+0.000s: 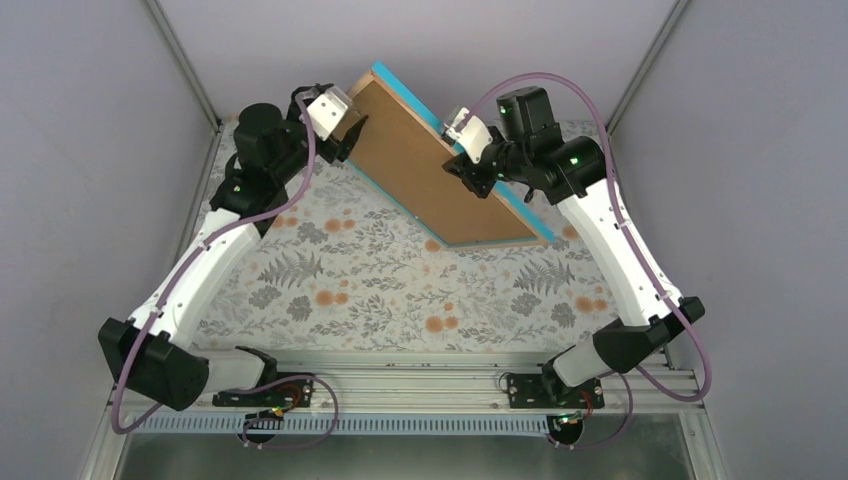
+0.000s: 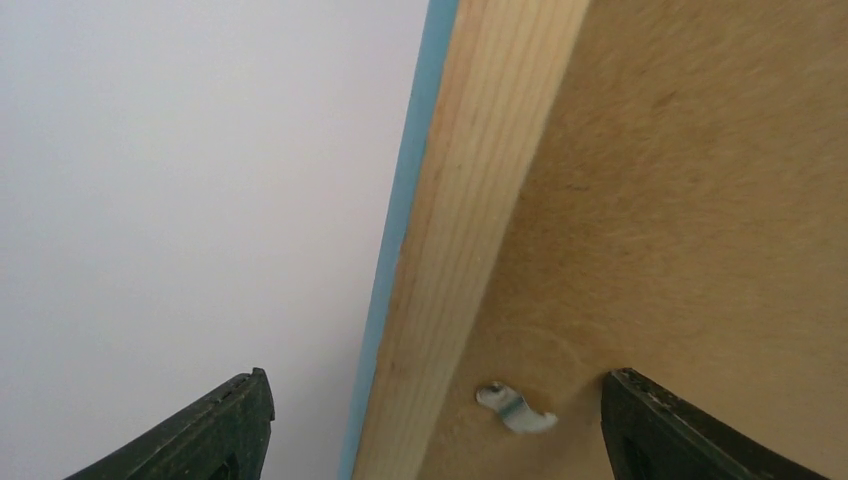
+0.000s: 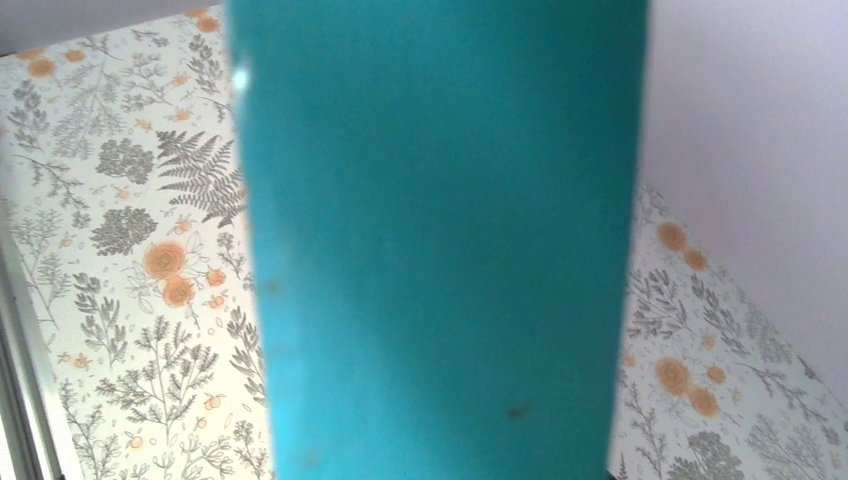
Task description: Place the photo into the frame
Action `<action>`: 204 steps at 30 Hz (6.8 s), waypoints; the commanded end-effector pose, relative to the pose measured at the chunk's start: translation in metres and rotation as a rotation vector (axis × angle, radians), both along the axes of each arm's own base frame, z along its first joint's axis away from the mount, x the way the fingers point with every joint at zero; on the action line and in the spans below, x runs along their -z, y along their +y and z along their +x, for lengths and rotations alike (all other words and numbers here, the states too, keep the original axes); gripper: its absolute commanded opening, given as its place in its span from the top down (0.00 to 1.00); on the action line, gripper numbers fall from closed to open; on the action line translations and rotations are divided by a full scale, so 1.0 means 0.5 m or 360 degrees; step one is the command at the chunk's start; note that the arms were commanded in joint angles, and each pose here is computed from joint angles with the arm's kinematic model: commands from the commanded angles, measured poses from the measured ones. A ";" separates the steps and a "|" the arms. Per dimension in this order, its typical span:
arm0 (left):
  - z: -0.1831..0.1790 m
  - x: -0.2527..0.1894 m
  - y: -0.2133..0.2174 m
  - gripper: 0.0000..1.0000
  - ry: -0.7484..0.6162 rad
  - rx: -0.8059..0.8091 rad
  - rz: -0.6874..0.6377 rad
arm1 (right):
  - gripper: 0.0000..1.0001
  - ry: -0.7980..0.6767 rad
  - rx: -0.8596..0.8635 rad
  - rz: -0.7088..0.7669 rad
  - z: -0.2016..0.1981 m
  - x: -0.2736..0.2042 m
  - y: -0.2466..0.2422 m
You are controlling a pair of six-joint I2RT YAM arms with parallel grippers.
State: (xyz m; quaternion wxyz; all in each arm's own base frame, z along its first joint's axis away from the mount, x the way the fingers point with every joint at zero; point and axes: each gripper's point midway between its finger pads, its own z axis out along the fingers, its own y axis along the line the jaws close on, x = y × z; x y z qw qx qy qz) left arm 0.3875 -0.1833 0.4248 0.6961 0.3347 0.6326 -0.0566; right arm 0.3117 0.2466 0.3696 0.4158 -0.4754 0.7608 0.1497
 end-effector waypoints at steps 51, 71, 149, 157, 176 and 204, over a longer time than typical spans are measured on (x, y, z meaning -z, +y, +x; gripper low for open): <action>-0.030 -0.020 -0.045 0.66 -0.0214 0.0178 0.0337 | 0.97 -0.0109 -0.0264 0.0342 -0.079 -0.096 0.038; -0.043 0.004 0.024 0.00 -0.0132 0.0014 0.0300 | 0.97 -0.0344 0.0008 0.0213 -0.004 -0.110 -0.001; 0.026 0.101 0.313 0.00 0.0519 -0.0569 -0.0219 | 0.00 0.0105 -0.0528 -0.0337 -0.149 0.451 0.204; 0.007 0.167 0.276 0.00 0.0711 -0.0394 -0.0168 | 0.00 0.0238 -0.0320 -0.0108 -0.027 0.377 0.107; -0.093 0.409 0.164 0.00 0.1090 -0.0005 0.0170 | 0.00 0.0459 0.0200 0.0122 0.250 0.438 -0.142; -0.128 0.642 0.030 0.00 0.1300 0.0231 0.0740 | 0.00 0.0579 0.0418 0.0232 0.432 0.549 -0.201</action>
